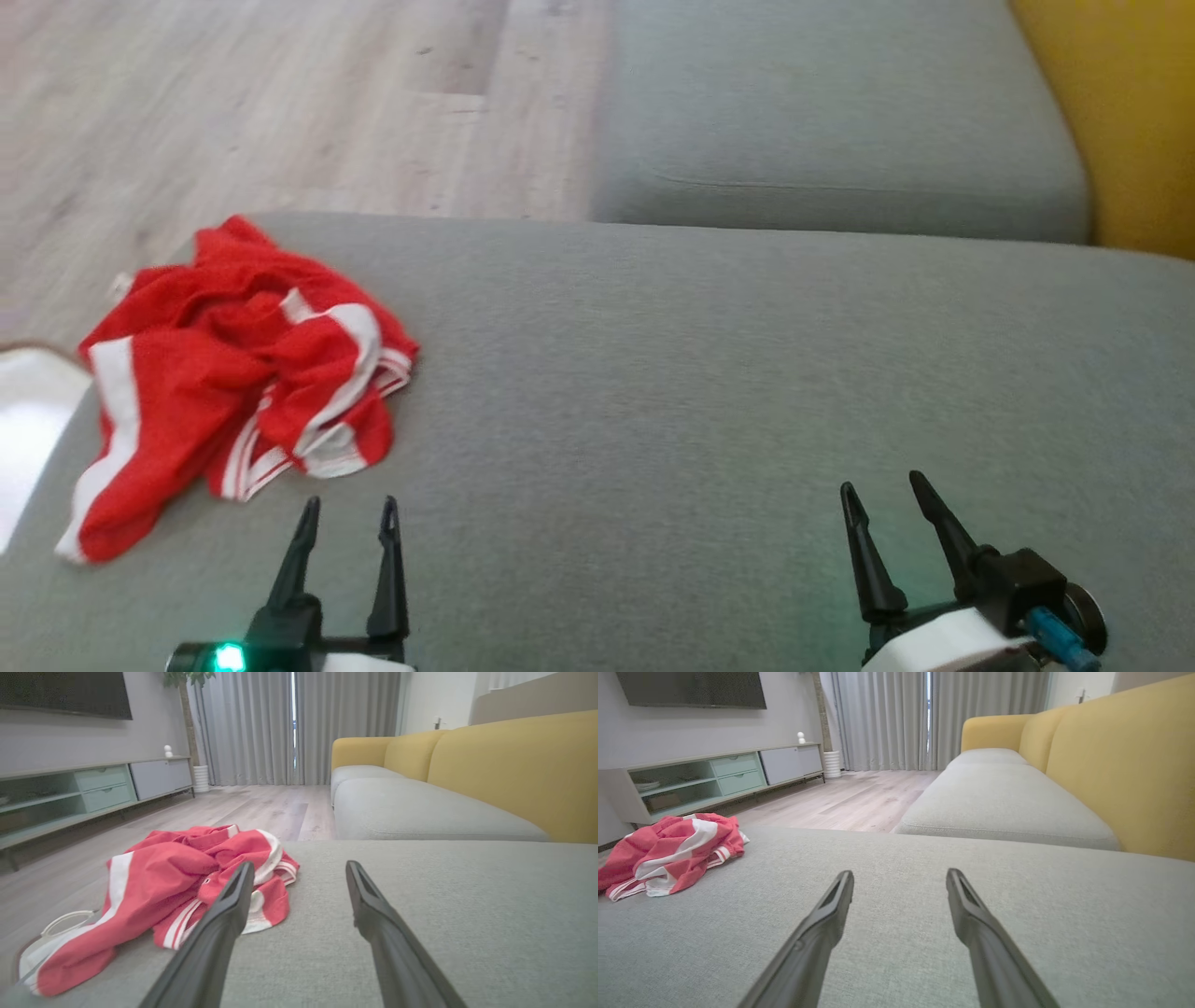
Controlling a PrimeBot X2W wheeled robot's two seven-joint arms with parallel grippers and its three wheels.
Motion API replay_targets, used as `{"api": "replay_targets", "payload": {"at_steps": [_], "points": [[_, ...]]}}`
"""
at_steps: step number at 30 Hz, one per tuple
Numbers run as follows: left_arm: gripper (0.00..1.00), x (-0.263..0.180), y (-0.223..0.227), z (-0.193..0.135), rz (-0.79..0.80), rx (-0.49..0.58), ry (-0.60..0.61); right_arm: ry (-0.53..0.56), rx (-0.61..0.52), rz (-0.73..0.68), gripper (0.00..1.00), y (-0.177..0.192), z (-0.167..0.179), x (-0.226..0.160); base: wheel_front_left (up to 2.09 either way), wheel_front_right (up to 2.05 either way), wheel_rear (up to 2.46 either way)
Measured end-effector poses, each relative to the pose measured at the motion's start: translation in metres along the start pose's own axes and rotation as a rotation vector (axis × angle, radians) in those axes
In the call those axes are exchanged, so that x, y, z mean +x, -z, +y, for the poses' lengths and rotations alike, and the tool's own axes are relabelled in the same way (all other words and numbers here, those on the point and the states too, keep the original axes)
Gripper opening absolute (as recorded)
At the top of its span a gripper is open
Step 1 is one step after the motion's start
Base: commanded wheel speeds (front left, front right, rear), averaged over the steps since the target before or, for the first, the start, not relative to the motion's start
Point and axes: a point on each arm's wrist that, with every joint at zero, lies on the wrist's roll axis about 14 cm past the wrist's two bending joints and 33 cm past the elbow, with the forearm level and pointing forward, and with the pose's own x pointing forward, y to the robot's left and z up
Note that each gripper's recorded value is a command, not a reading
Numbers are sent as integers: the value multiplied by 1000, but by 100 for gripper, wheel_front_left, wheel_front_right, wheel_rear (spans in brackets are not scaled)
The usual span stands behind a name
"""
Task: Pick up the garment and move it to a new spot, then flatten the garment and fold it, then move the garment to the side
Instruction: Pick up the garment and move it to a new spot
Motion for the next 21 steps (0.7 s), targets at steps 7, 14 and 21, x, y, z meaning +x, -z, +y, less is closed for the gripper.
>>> {"api": "replay_targets", "payload": {"at_steps": [7,14,21], "points": [[100,-18,3,32,2,1,-100,-100,-8,7,100,0,28,15,0,0,0],[100,-41,1,64,-11,-7,-216,-204,-11,15,100,0,58,29,0,0,0],[100,-62,5,88,1,-3,-308,-272,-10,28,100,3,79,38,0,0,0]]}}
